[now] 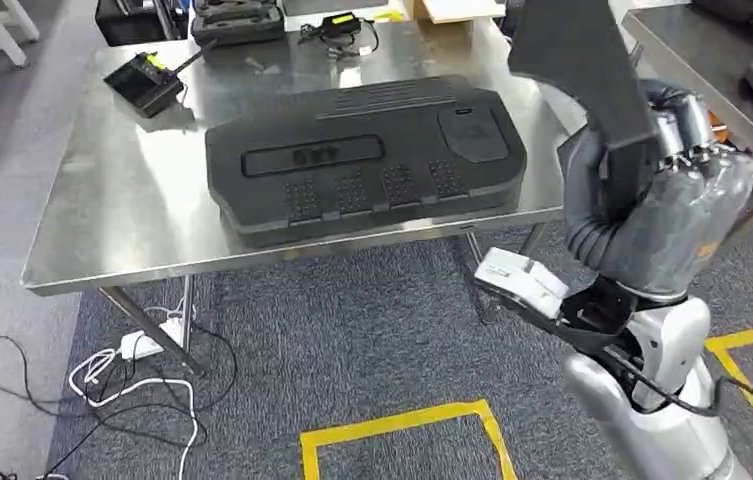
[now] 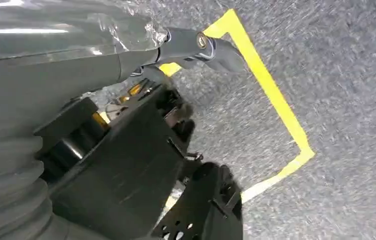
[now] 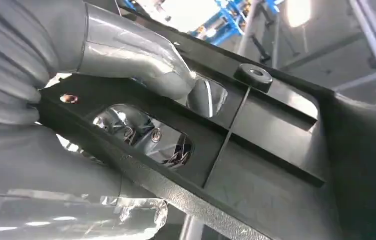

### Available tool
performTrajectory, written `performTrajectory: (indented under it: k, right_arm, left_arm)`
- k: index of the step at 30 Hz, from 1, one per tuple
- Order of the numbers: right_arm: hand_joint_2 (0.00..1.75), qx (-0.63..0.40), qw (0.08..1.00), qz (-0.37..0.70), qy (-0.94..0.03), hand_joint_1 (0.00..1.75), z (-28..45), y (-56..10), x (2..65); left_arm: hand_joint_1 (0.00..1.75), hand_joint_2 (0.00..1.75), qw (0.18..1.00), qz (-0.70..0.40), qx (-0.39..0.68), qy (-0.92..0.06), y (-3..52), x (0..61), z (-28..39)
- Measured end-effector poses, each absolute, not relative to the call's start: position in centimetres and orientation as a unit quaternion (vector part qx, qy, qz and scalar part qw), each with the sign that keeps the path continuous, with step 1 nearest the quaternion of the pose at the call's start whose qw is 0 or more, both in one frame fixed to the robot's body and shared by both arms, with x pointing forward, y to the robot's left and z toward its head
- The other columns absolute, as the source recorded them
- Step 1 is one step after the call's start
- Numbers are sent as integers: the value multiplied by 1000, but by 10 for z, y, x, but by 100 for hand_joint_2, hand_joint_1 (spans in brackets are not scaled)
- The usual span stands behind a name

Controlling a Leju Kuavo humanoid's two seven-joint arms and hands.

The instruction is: Take the parts from the cabinet and place them on the table.

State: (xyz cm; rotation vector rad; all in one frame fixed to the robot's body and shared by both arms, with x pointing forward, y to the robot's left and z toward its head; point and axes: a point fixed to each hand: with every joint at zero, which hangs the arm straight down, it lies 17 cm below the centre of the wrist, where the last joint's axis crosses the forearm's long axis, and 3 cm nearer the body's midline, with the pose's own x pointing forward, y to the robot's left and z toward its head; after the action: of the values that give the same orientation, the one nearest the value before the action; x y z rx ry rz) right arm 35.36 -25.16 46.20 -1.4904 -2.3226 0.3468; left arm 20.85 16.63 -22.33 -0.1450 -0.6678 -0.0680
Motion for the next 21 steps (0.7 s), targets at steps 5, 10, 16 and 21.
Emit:
performTrajectory:
  k: [5,10,16,21]
  right_arm:
    - [175,-522,182,127,-823,175,459,-249,354]
    - [175,-517,185,126,-826,175,457,-249,354]
    - [175,-515,183,126,-828,175,457,-247,353]
    - [175,-515,184,129,-827,175,454,-246,353]
  left_arm:
    - [0,175,943,-32,-66,-324,168,204,-225]
    - [0,175,944,-31,-65,-323,168,203,-226]
    - [0,175,943,-32,-65,-326,168,204,-225]
    - [0,175,943,-33,-65,-325,168,203,-226]
